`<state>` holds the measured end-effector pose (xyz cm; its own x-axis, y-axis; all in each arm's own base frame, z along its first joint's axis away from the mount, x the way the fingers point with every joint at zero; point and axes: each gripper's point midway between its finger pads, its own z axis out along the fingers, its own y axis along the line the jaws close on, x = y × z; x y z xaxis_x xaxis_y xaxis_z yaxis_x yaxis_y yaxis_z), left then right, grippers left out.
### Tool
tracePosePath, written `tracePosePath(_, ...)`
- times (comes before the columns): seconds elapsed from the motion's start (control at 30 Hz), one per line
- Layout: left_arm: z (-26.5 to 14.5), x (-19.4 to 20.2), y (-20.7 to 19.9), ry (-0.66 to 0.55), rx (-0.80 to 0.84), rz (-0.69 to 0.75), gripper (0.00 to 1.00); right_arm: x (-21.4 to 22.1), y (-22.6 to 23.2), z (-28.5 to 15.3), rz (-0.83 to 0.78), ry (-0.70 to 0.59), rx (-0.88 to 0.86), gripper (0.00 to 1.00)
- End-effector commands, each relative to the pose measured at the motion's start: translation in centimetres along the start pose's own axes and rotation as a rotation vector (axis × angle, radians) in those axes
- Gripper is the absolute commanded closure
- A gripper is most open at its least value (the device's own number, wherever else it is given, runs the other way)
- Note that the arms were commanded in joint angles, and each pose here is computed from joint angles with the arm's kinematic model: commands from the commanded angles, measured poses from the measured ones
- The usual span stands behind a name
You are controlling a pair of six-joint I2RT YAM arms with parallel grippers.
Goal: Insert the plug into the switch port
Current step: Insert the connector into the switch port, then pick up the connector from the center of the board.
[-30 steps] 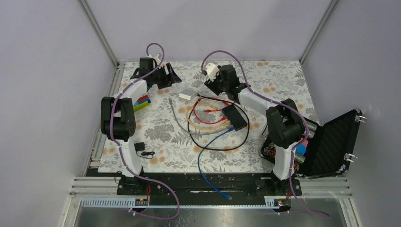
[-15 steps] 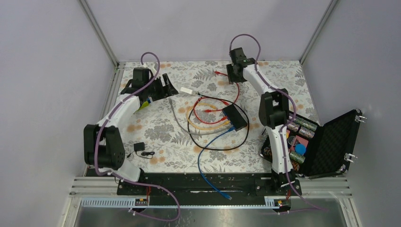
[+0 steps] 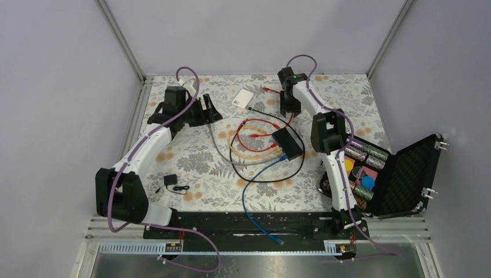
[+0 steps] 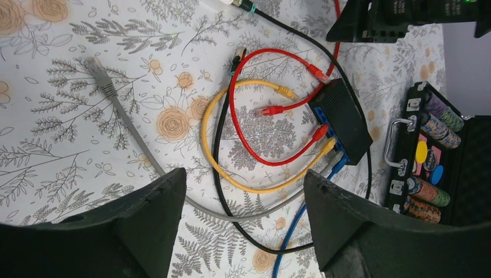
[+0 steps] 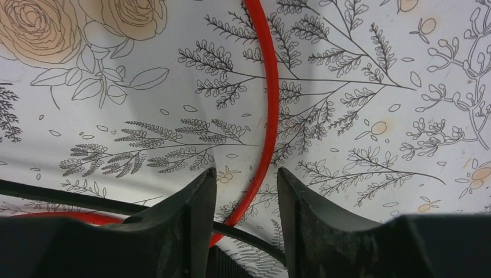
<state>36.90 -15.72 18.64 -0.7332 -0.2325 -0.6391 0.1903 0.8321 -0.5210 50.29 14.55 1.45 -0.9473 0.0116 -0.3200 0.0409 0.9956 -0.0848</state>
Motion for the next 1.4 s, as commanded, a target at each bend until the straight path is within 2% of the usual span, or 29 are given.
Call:
tracePosePath(0.0,-2.0,-2.4,-0.9,-0.115,0.002,0.045,0.27,0.4,0.0,-0.5,0.059,0.027,0.004,0.54)
tracePosePath(0.1,-2.3,-2.4,-0.5,-0.130,-0.017,0.039,0.25,0.5,-0.1,-0.3,0.061,0.033,0.012,0.66)
tracePosePath(0.2,-2.6,-2.7,-0.3,-0.159,-0.011,-0.003,0.19,0.1,-0.2,-0.3,0.065,0.022,0.010,0.80)
tracePosePath(0.23,-2.7,-3.0,-0.2,-0.174,-0.002,-0.024,0.06,-0.3,-0.2,-0.3,0.069,0.012,0.006,0.88)
tracePosePath(0.3,-2.8,-3.2,0.1,-0.193,0.024,-0.069,0.01,-1.6,-0.2,-0.7,0.077,-0.032,0.000,1.00)
tracePosePath(0.43,-2.9,-3.0,1.5,-0.175,0.049,-0.145,0.01,-6.1,-0.6,-3.7,0.093,-0.210,-0.014,1.00)
tracePosePath(0.57,-3.4,-2.2,1.7,-0.150,0.053,-0.126,0.01,-11.2,-0.8,-9.7,0.096,-0.460,-0.063,1.00)
tracePosePath(0.7,-3.5,-2.8,1.1,-0.212,0.129,-0.174,0.01,-13.9,-1.2,-14.7,0.071,-0.607,-0.087,1.00)
tracePosePath(0.87,-2.7,-3.4,0.5,-0.179,0.213,-0.180,0.01,-15.6,-2.0,-20.2,0.024,-0.761,-0.107,1.00)
tracePosePath(1.1,-4.2,-6.3,-3.0,-0.225,0.378,0.010,0.06,-15.0,-1.1,-26.6,-0.083,-0.921,-0.229,1.00)
tracePosePath(1.27,-4.7,-7.9,-3.7,-0.239,0.380,0.112,0.17,-11.7,1.2,-28.0,-0.252,-0.964,-0.302,1.00)
tracePosePath(1.37,-5.6,-9.0,-5.2,-0.286,0.447,0.161,0.20,-9.3,2.1,-28.1,-0.264,-0.943,-0.324,1.00)
